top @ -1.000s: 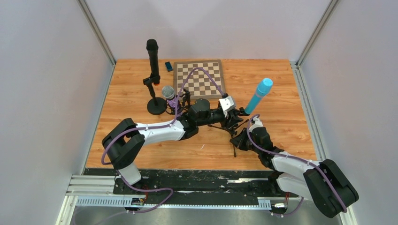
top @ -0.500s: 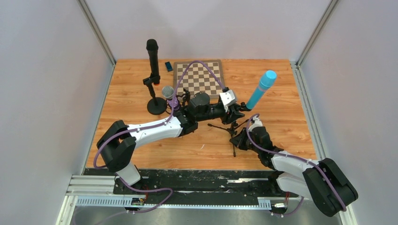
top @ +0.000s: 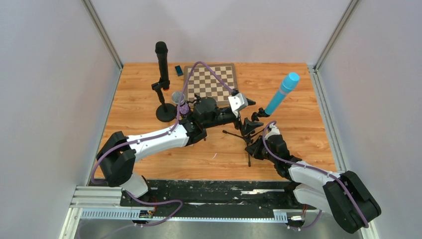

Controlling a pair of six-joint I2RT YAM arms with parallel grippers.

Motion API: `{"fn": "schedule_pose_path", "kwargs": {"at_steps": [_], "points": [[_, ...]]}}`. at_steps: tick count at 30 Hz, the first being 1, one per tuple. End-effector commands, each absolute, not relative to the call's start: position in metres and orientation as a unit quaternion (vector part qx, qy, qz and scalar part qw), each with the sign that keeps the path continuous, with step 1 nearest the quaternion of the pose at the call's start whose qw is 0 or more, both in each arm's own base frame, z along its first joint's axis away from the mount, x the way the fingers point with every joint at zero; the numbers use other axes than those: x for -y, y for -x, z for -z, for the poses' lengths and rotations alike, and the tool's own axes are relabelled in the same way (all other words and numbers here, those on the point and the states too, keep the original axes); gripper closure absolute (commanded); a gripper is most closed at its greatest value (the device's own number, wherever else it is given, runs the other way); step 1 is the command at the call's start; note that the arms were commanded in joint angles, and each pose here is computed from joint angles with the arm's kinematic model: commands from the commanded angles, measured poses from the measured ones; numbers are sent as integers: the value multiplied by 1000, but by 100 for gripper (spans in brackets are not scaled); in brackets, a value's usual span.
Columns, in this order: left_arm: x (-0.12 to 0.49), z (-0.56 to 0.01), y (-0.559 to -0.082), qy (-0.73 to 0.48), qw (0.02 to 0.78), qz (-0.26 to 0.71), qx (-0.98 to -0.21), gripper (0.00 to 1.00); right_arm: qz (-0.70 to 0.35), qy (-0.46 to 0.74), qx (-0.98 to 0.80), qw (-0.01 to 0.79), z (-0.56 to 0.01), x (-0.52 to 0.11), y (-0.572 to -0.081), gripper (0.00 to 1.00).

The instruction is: Attach the microphones to the stand

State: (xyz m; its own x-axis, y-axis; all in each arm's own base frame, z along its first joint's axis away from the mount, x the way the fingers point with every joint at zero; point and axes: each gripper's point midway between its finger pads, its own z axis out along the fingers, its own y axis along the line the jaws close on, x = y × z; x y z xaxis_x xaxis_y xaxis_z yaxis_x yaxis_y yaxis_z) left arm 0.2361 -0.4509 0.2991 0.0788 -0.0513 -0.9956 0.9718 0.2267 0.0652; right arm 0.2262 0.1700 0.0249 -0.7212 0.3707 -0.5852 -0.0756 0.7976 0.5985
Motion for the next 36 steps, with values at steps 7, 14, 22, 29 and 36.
{"fn": "schedule_pose_path", "kwargs": {"at_steps": [7,14,22,29,36], "points": [[430,-341,-230,-412,640,433,-483,0,-281,-112,-881,365,-21,-159,-231,100],[420,-331,-231,-403,633,422,-509,0,-282,-125,-878,366,-27,-159,-240,100],[407,-324,-233,-388,633,407,-532,0,-285,-135,-874,371,-35,-153,-259,100],[401,-321,-238,-376,635,395,-547,0,-280,-132,-870,384,-44,-149,-279,86],[400,-314,-240,-372,631,390,-558,0,-302,-108,-863,392,-57,-152,-284,59]]}}
